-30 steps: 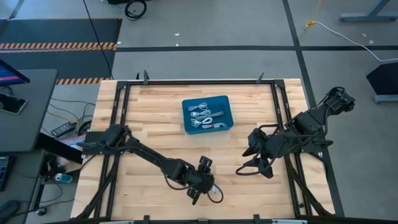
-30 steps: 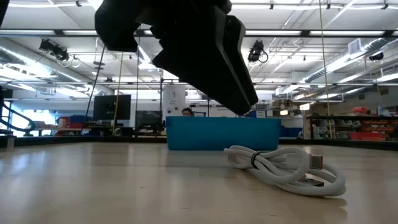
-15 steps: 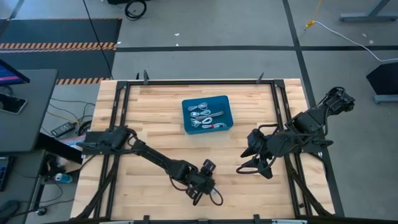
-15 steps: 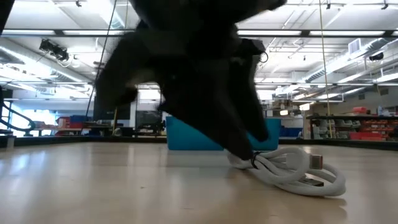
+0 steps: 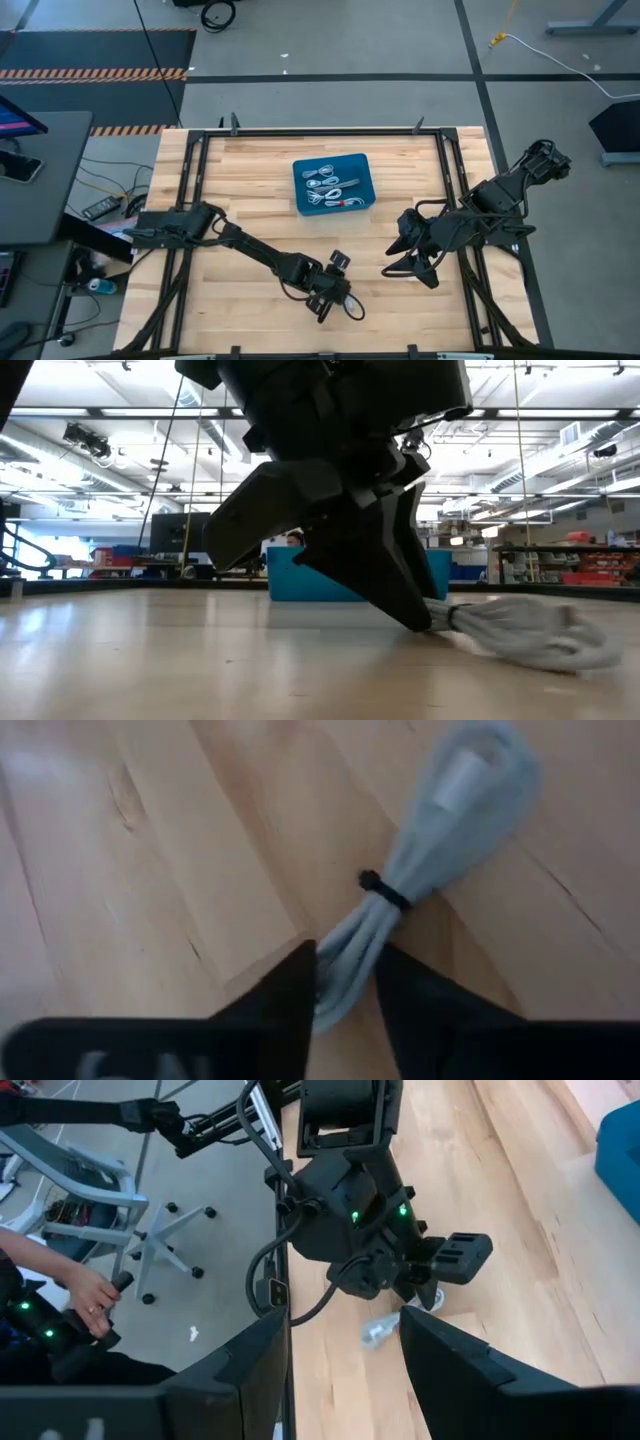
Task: Pick and place USB-C Cables
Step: Put the white charger cable into the blue bin
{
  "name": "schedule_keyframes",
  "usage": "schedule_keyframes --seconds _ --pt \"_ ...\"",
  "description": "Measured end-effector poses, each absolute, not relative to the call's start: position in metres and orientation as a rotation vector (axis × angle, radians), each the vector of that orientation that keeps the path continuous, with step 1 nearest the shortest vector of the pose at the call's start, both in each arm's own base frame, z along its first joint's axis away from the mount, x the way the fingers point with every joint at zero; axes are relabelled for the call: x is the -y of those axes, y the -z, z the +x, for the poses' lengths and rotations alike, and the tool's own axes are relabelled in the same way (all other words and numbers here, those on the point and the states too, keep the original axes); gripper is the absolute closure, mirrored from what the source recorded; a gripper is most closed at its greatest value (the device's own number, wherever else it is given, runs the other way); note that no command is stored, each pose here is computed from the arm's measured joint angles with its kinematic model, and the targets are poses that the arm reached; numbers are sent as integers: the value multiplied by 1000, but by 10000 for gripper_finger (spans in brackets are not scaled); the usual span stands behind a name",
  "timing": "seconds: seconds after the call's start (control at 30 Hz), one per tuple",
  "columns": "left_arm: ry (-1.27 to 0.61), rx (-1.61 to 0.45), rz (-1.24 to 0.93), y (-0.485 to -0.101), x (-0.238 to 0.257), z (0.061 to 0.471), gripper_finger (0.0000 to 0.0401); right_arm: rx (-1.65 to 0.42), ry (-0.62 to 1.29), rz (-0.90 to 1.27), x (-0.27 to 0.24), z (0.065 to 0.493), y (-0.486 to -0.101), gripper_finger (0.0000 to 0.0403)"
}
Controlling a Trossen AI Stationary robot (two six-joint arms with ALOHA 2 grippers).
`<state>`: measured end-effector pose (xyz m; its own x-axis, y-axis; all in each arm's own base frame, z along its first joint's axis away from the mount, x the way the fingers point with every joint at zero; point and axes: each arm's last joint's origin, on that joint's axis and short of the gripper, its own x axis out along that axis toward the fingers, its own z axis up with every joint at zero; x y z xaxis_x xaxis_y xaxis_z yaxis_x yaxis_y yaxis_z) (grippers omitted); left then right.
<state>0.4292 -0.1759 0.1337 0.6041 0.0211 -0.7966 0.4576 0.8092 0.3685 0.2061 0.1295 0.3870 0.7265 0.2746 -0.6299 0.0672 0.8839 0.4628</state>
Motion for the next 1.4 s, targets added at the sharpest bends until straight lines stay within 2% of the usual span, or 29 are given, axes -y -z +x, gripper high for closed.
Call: schedule_keyframes --seconds 0.13,0.2,0.43,0.57,0.8,1.07,1.4 --pt "259 -903 564 -134 176 429 365 -755 -120 483 -129 206 -387 204" --pt "219 -913 481 -133 175 429 381 -755 -120 485 -129 206 -387 204" --pt "75 -909 173 -137 175 430 381 -760 -136 497 -130 206 -388 204" --pt "-33 -849 46 -162 179 424 381 -772 -168 488 -131 206 -388 204" --pt "-259 -771 37 -230 177 388 381 -808 -218 444 -131 204 -386 204" --pt "-400 -611 6 -289 169 357 381 -850 -46 281 -129 216 -367 201" --pt "-414 -561 -9 -302 168 352 381 -798 81 27 -129 257 -343 196"
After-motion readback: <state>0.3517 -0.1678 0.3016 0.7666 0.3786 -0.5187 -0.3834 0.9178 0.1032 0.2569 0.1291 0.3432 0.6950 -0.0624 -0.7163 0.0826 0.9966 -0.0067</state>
